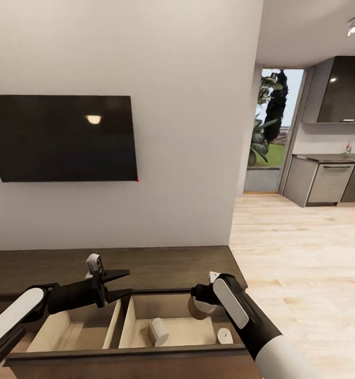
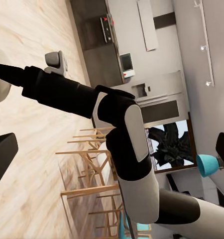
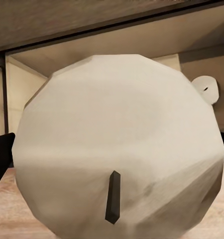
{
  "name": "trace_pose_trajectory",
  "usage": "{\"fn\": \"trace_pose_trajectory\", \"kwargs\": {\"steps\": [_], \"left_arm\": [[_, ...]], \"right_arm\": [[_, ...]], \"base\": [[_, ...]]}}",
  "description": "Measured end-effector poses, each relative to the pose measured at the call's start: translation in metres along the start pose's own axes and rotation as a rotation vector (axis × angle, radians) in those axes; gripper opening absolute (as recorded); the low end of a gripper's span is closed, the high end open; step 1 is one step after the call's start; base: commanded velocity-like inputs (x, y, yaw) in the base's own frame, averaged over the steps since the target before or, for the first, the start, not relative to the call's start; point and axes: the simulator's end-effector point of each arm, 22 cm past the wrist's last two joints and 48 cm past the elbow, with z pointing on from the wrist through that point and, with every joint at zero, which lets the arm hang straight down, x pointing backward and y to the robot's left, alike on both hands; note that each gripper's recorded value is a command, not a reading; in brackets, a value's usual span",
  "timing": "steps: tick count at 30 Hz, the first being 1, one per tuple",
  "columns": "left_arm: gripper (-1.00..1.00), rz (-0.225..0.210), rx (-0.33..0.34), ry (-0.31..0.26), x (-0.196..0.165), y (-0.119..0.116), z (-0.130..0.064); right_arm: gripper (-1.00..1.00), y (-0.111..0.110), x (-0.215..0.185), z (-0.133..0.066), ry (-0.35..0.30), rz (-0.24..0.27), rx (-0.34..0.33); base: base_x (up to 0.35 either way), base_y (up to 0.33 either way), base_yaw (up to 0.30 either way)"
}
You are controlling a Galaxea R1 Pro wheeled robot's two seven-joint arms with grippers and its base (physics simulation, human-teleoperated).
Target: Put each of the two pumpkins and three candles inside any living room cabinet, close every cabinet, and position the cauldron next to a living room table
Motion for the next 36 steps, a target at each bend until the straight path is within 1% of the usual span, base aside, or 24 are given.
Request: {"fn": "trace_pose_trajectory", "kwargs": {"steps": [7,21,28,36], "left_arm": [[1.00,0.000,-0.001,-0.001,-0.0002,0.0001,0.0001],[1.00,-0.001,-0.004,-0.005,-0.0009,0.0017,-0.0005],[1.00,-0.001,-0.004,-0.005,-0.0010,0.0019,-0.0005],[1.00,-0.002,-0.003,-0.005,-0.0010,0.0014,-0.0006]], "right_arm": [[-1.00,0.0002,0.0000,-0.0001,0.000,0.000,-0.001],[-1.00,0.0006,0.0005,-0.0004,0.001,-0.002,-0.001],[-1.00,0.0012,0.0002,-0.0004,0.001,-0.001,-0.004],[-1.00,0.0015,0.0004,-0.0006,0.001,-0.001,-0.005]], "base": [[0.022,0.000,0.000],[0.211,-0.017,0.000],[0.102,0.000,0.000],[0.229,0.000,0.000]]}}
